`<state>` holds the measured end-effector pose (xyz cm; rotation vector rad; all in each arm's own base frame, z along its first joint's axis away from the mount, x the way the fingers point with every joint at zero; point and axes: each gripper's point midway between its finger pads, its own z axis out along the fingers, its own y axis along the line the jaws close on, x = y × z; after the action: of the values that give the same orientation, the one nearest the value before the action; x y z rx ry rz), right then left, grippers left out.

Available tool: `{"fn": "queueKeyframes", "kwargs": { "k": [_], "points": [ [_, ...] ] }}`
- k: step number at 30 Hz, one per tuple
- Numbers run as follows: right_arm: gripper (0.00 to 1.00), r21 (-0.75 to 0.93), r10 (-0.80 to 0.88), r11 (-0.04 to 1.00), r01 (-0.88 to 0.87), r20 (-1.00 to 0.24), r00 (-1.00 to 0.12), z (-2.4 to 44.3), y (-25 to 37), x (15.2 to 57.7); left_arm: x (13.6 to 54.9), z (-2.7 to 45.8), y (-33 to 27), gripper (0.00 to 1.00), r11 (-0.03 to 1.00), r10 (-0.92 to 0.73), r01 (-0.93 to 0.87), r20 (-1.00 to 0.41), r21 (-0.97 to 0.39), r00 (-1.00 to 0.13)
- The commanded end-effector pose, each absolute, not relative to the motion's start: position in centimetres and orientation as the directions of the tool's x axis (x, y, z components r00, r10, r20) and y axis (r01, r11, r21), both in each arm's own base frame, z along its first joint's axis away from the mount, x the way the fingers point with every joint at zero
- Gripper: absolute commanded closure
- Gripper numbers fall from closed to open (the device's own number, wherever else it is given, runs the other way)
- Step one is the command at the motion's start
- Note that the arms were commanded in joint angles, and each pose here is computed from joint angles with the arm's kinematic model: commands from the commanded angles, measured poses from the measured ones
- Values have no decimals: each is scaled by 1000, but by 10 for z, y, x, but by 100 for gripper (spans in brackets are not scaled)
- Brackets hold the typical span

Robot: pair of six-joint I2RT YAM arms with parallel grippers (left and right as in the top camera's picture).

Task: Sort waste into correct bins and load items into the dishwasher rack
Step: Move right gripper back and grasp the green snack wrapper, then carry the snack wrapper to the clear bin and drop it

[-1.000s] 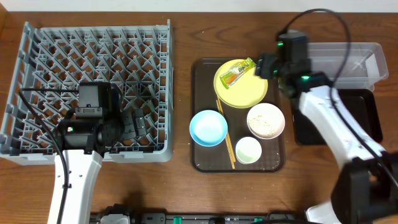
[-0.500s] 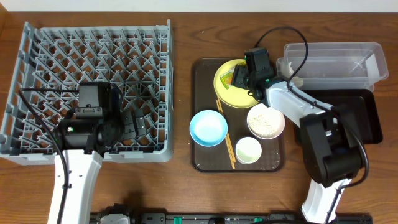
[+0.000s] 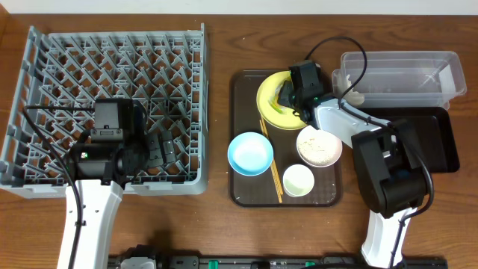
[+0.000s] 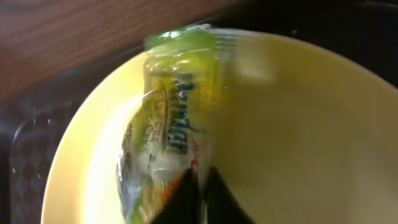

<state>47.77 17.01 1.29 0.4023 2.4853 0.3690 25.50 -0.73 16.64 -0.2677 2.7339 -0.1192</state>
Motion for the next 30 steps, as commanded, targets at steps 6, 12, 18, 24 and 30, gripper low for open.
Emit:
{"fn": "queueKeyframes", "kwargs": {
  "k": [6,12,18,24,30],
  "points": [
    [99,281,253,953,111,-541,-802,46,160,469,256,169,-9,1,977,-208,-172,-376,-127,-903],
    [99,169,159,984,60,-672,-723,128,127,463,256,169,-9,1,977,-208,-172,-376,-127,-903],
    [99,100,245,954,283,-805,-541,205,50,460,256,169,-9,1,977,-208,-172,-376,-127,-903],
    [99,121,415,820,559,-799,-436,205,-29,446,256,170,-9,1,977,-208,-172,-376,-127,-903],
    [99,167,558,706,688,-730,-396,174,-79,439,256,169,-9,1,977,-208,-172,-376,-127,-903]
  ]
}}
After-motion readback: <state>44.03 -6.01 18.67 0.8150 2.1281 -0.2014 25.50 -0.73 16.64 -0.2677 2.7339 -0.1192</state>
